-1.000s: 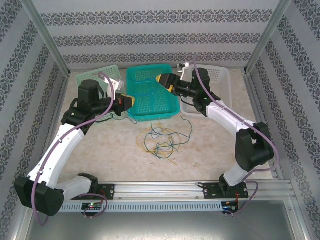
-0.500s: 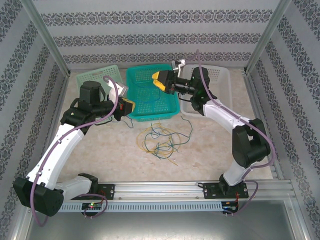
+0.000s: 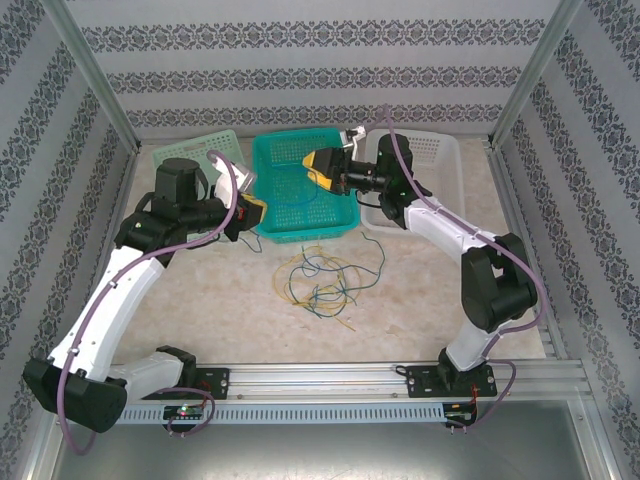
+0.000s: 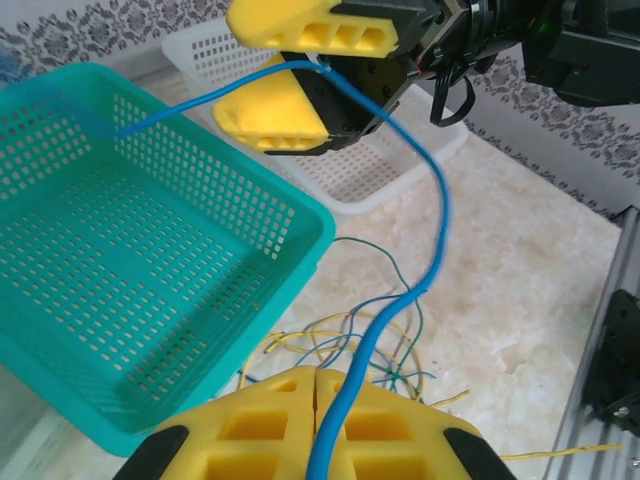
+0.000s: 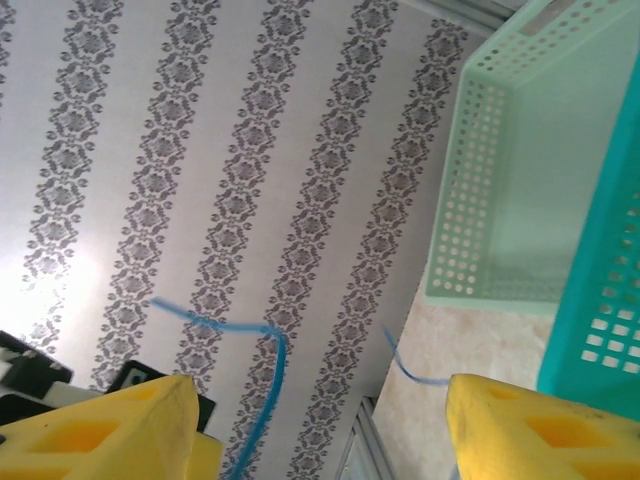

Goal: Untangle the cables

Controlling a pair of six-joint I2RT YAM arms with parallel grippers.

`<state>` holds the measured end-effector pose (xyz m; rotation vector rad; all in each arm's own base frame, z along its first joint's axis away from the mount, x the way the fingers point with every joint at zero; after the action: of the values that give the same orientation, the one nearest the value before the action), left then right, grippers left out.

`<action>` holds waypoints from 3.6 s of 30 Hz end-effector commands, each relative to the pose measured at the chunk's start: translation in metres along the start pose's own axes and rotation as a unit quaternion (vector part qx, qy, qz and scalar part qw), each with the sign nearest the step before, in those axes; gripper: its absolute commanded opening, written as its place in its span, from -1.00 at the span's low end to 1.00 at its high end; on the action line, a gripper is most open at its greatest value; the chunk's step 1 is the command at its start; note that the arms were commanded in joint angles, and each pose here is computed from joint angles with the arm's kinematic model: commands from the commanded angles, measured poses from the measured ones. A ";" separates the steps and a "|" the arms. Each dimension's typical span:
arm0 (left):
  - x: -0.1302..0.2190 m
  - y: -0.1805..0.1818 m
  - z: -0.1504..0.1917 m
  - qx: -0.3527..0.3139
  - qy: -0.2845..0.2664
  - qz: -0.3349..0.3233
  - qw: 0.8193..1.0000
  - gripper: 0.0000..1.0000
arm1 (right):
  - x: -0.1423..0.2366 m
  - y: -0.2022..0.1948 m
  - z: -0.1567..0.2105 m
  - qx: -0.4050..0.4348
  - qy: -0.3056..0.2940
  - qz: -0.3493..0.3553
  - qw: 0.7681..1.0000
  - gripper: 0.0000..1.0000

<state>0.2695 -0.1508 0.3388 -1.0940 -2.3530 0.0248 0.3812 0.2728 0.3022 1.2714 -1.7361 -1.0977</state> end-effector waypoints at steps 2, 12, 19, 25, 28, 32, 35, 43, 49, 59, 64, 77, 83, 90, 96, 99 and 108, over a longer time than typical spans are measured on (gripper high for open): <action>0.000 0.015 -0.003 -0.044 0.030 -0.062 0.997 -0.85 | 0.001 0.001 -0.002 0.024 -0.007 0.008 1.000 0.34; -0.015 0.014 0.001 -0.063 0.061 -0.014 0.996 -0.85 | -0.011 0.011 -0.010 0.035 0.006 -0.024 0.999 0.40; -0.014 0.007 0.005 -0.065 0.054 0.006 0.996 -0.85 | -0.027 0.014 -0.005 0.029 0.039 -0.044 0.998 0.16; -0.015 0.007 0.006 -0.069 0.058 0.009 0.996 -0.85 | -0.038 0.020 0.007 0.024 0.081 -0.064 0.994 0.04; -0.014 0.007 0.006 -0.071 0.059 0.009 0.996 -0.85 | -0.037 0.019 0.010 0.021 0.086 -0.065 0.994 -0.08; -0.014 0.007 0.007 -0.070 0.059 0.010 0.996 -0.85 | -0.038 0.024 0.013 0.023 0.095 -0.072 0.993 -0.26; -0.015 0.006 0.007 -0.066 0.055 0.012 0.996 -0.85 | -0.037 0.025 0.012 0.026 0.092 -0.073 0.993 -0.60; -0.019 0.011 0.007 -0.026 0.048 0.006 0.999 -0.86 | -0.017 0.033 -0.008 0.082 -0.007 -0.052 0.995 -1.00; -0.027 0.019 0.002 0.042 0.047 0.008 0.998 -0.86 | 0.011 0.067 -0.019 0.201 -0.164 0.007 0.966 -1.00; -0.044 0.017 0.000 0.096 0.054 0.058 0.992 -0.86 | 0.043 0.084 -0.019 0.212 -0.355 0.073 0.907 -1.00; -0.046 0.018 -0.007 0.104 0.039 0.058 0.992 -0.87 | 0.020 0.094 -0.016 0.221 -0.339 0.066 0.912 -1.00; -0.019 0.073 -0.031 0.062 0.068 -0.105 0.990 -0.89 | 0.045 0.080 -0.025 0.220 -0.330 0.133 0.908 0.89; -0.021 0.111 -0.038 0.064 0.094 -0.154 0.981 -0.88 | 0.070 0.073 -0.017 0.229 -0.329 0.169 0.900 0.91; -0.030 0.182 -0.022 0.174 0.073 -0.214 0.958 -0.95 | 0.098 0.053 -0.003 0.213 -0.331 0.207 0.896 0.90; -0.025 0.226 -0.014 0.239 0.021 -0.250 0.938 -0.93 | 0.112 0.042 0.007 0.202 -0.329 0.225 0.895 0.90; -0.023 0.245 -0.010 0.268 0.010 -0.263 0.927 -0.93 | 0.114 0.038 0.010 0.198 -0.326 0.229 0.896 0.90; -0.031 0.284 0.027 0.339 0.038 -0.286 0.895 -0.92 | 0.119 0.030 0.013 0.189 -0.324 0.241 0.895 0.90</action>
<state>0.4653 0.0145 0.2368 -0.1099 -2.2247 0.4821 0.3288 0.1743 0.3298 0.6459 -2.6644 -0.9601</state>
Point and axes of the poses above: each hand's point on the last joint's axis, 136 mm out from that joint toward the fingers, its own x axis back along the fingers, its own y axis along the line the jaws close on, z = x × y, the point moved 4 cm from there along x, back along the fingers, and after that the axes turned 4 degrees about x, right-handed, at the moved point
